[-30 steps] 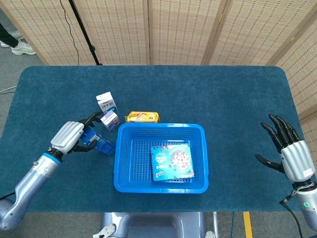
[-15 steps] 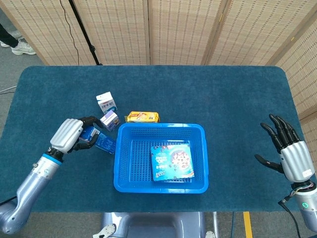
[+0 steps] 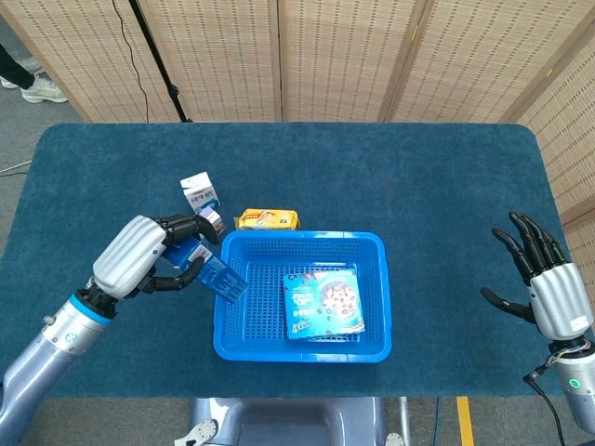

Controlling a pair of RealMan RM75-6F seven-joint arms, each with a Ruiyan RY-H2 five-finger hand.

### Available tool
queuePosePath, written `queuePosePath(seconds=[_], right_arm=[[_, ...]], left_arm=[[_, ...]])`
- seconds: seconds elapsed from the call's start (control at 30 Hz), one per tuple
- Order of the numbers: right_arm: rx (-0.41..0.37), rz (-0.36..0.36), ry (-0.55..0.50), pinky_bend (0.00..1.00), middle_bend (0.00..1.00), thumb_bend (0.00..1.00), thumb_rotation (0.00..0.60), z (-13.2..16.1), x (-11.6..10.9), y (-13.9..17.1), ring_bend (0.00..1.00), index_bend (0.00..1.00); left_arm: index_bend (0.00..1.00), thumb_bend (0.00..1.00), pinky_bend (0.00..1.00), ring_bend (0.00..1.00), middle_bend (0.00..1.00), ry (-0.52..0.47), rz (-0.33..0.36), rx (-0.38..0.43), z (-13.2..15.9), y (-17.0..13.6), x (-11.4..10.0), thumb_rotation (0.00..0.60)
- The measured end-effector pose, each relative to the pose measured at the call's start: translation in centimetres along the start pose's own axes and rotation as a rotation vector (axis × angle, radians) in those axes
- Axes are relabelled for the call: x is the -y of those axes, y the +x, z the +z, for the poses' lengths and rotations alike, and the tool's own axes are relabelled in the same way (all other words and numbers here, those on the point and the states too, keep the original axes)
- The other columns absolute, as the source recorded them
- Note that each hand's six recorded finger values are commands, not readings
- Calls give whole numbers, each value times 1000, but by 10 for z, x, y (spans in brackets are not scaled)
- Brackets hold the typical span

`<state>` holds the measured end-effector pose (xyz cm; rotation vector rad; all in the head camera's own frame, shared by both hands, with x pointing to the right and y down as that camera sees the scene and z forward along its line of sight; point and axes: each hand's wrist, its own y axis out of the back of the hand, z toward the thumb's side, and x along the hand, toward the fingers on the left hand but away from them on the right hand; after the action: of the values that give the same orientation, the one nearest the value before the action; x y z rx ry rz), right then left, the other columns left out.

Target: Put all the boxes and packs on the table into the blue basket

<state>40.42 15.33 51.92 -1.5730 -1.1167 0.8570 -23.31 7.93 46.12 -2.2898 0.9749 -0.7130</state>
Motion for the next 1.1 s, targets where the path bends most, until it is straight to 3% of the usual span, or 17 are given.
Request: queuePosePath(seconds=[0.2,0.53,0.7,0.77,0.83,0.87,0.9,0.97,1.1], right_arm=[[9,6,1,146,0,0,600,-3,1,-1,0,135],[20,21,10,148,0,0,600,-7,5,-3,0,137],[18,28,9,152,0,0,600,-6,7,-3,0,137],[17,28,8,155,0,0,600,-5,8,-3,0,137],[17,29,6,158,0,0,600,-5,8,-3,0,137],[18,29,6,158,0,0,600,-6,7,-3,0,137],[18,29,5,158,0,0,600,-6,7,-3,0,137],[18,30,3,158,0,0,600,-6,7,-3,0,136],[13,31,-2,159,0,0,600,-5,8,-3,0,133]], left_arm=[[412,503,653,458,411,-96,-103,3,15,30,29,600],[411,503,653,454,411,-369,-221,-57,28,91,106,600],[381,490,652,414,396,-400,-205,-99,23,115,128,600],[322,472,633,353,328,-408,-203,-121,21,120,135,600],[158,441,485,171,148,-415,-221,-138,20,123,144,600],[64,414,317,68,53,-413,-233,-142,20,124,147,600],[8,385,153,7,2,-408,-250,-141,21,123,150,600],[0,339,4,0,0,-388,-298,-132,23,122,157,600],[0,285,0,0,0,-361,-329,-114,25,121,163,600]])
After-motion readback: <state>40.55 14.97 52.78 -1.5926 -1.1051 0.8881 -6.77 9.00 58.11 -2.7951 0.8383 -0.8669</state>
